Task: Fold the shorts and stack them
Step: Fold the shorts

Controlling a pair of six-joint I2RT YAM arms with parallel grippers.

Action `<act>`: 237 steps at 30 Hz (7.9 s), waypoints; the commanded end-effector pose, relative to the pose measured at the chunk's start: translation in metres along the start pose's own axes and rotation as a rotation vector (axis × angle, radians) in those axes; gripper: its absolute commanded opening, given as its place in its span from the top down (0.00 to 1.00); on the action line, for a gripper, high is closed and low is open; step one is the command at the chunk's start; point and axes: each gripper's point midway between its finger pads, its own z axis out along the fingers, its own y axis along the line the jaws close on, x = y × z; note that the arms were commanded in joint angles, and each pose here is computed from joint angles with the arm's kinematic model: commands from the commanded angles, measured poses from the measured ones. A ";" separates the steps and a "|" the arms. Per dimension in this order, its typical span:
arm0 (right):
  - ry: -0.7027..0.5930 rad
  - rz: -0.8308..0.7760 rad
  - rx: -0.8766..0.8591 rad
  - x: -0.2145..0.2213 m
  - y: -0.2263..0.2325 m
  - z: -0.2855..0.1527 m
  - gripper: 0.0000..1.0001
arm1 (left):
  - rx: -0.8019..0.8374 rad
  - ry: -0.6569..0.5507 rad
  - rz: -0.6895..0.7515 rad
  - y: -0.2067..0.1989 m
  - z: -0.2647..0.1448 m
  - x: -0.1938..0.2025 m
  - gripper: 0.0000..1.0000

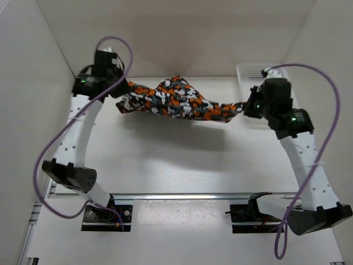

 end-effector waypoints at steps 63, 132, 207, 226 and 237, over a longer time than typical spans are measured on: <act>0.099 -0.281 -0.140 0.005 0.113 0.144 1.00 | 0.103 0.175 -0.235 0.093 0.144 -0.057 0.90; 0.813 -0.195 -0.446 0.324 0.198 0.071 0.14 | -0.444 0.248 -0.443 0.260 0.052 0.081 0.90; 0.632 0.417 -0.182 0.232 0.063 0.159 0.52 | -0.160 0.376 -0.107 0.141 0.162 0.067 0.90; 0.330 0.098 -0.184 0.102 0.083 0.133 1.00 | -0.147 0.238 -0.057 0.113 0.111 -0.007 0.90; 0.404 -0.041 -0.146 0.180 0.092 0.083 1.00 | -0.180 0.322 -0.127 0.149 0.093 0.048 0.90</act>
